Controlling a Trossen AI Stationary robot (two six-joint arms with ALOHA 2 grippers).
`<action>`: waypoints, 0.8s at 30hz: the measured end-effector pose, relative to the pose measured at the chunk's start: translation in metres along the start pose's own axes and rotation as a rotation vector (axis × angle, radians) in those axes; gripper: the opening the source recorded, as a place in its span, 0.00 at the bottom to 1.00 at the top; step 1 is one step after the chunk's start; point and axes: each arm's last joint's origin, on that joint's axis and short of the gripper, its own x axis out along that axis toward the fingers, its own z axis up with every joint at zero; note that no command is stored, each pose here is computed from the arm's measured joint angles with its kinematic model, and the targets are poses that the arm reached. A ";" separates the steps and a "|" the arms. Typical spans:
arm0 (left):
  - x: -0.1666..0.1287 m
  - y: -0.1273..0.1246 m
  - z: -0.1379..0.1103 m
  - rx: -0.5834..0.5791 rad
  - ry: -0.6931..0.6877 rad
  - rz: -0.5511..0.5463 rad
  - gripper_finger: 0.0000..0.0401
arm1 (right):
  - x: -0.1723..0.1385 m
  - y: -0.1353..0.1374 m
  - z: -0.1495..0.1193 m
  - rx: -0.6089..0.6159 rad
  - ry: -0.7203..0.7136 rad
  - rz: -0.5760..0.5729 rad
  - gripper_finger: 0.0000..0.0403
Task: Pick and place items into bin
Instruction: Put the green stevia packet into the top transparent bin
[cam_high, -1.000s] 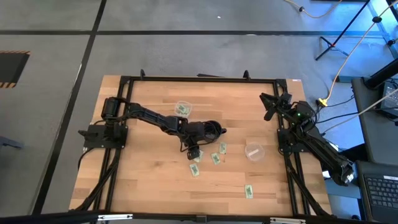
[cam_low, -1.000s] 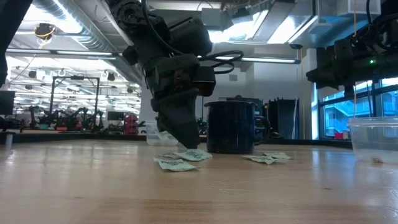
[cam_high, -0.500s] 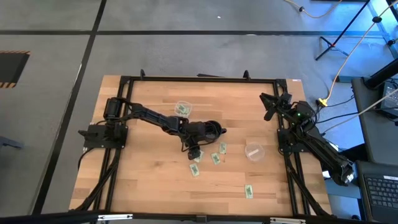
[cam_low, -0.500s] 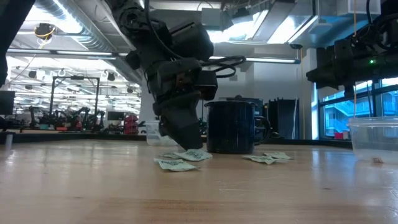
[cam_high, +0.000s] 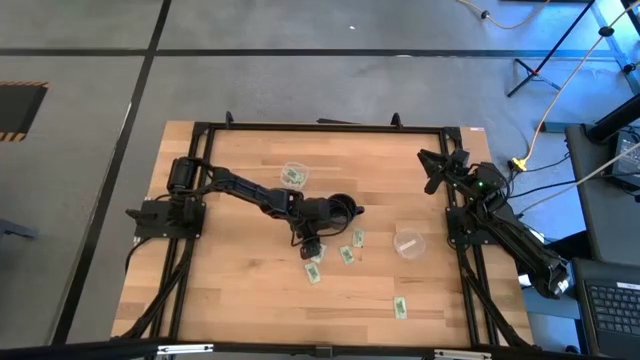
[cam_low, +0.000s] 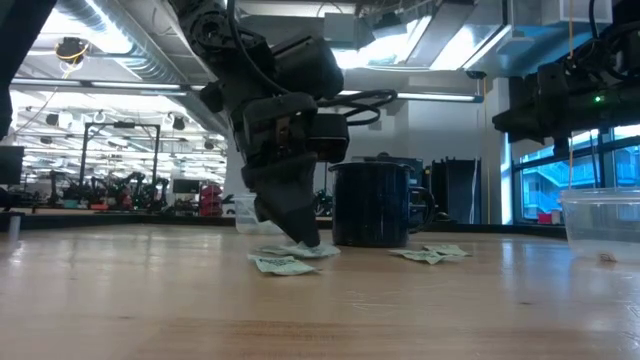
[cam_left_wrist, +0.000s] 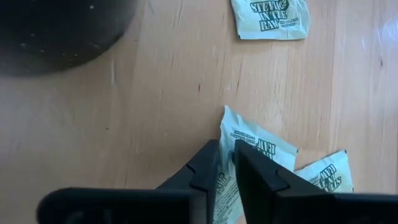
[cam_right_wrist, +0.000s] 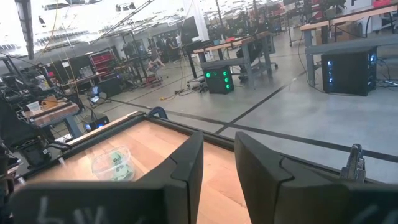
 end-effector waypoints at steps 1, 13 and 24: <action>0.000 0.000 0.000 0.000 0.000 0.000 0.09 | 0.000 0.000 0.000 0.000 0.000 0.000 0.24; -0.024 0.004 0.008 -0.018 -0.019 -0.054 0.01 | 0.000 0.000 0.000 0.000 0.000 0.000 0.24; -0.126 0.003 0.011 -0.017 -0.156 0.159 0.01 | 0.000 0.000 0.000 0.000 0.000 -0.001 0.24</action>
